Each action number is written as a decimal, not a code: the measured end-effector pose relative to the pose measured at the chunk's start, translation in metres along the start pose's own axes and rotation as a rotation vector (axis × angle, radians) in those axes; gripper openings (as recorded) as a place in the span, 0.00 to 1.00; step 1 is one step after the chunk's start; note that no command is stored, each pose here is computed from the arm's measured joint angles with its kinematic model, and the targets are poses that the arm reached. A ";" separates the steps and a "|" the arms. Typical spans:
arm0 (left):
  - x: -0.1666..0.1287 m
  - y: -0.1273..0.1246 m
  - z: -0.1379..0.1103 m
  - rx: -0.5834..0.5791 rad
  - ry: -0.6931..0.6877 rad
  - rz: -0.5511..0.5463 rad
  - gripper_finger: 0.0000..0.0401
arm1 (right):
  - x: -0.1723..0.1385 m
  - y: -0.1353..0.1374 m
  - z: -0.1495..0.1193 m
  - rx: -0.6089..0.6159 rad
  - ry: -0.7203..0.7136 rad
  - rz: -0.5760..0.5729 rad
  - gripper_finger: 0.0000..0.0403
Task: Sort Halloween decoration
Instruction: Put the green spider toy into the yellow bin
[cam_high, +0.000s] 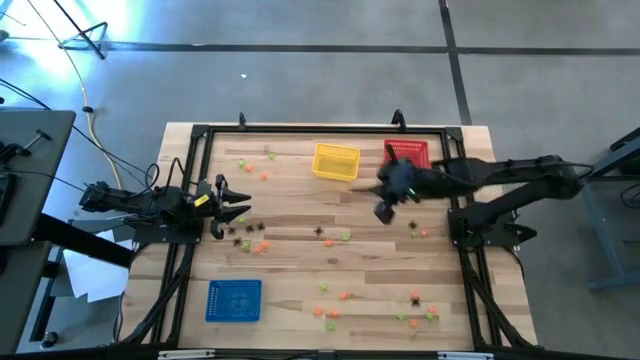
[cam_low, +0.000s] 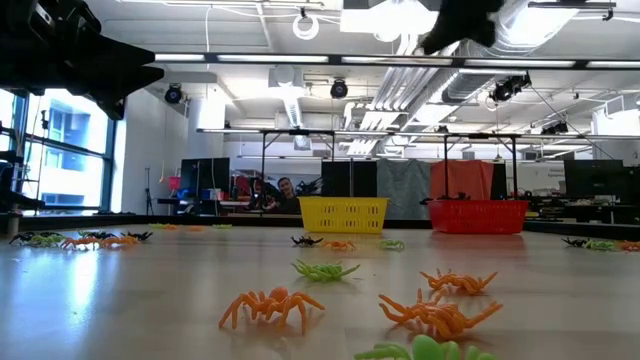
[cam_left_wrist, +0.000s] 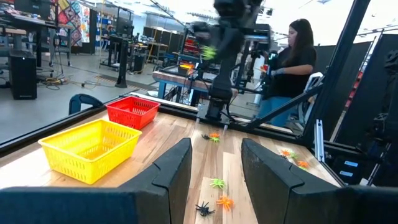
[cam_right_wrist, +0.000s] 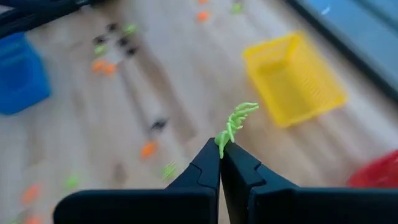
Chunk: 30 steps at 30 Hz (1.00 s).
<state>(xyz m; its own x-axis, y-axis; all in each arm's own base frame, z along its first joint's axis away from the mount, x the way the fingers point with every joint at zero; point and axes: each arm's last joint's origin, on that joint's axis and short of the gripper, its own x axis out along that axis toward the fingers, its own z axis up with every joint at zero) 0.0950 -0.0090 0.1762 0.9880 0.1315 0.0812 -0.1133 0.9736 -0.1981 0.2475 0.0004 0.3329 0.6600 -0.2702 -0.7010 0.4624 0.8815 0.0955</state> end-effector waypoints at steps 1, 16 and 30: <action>0.000 0.000 0.000 0.000 0.000 0.000 0.32 | 0.008 -0.005 0.008 -0.008 -0.013 -0.019 0.00; 0.000 0.000 0.000 0.000 0.000 0.000 0.32 | 0.136 -0.117 0.061 0.119 -0.004 -0.162 0.00; 0.000 0.000 0.000 0.000 0.000 0.000 0.32 | 0.185 -0.120 0.048 0.097 0.132 -0.113 0.00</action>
<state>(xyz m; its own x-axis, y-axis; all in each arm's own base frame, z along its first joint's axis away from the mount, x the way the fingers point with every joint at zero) 0.0950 -0.0090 0.1762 0.9880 0.1313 0.0813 -0.1131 0.9737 -0.1979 0.3424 -0.1741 0.2250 0.5202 -0.3066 -0.7971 0.5879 0.8055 0.0738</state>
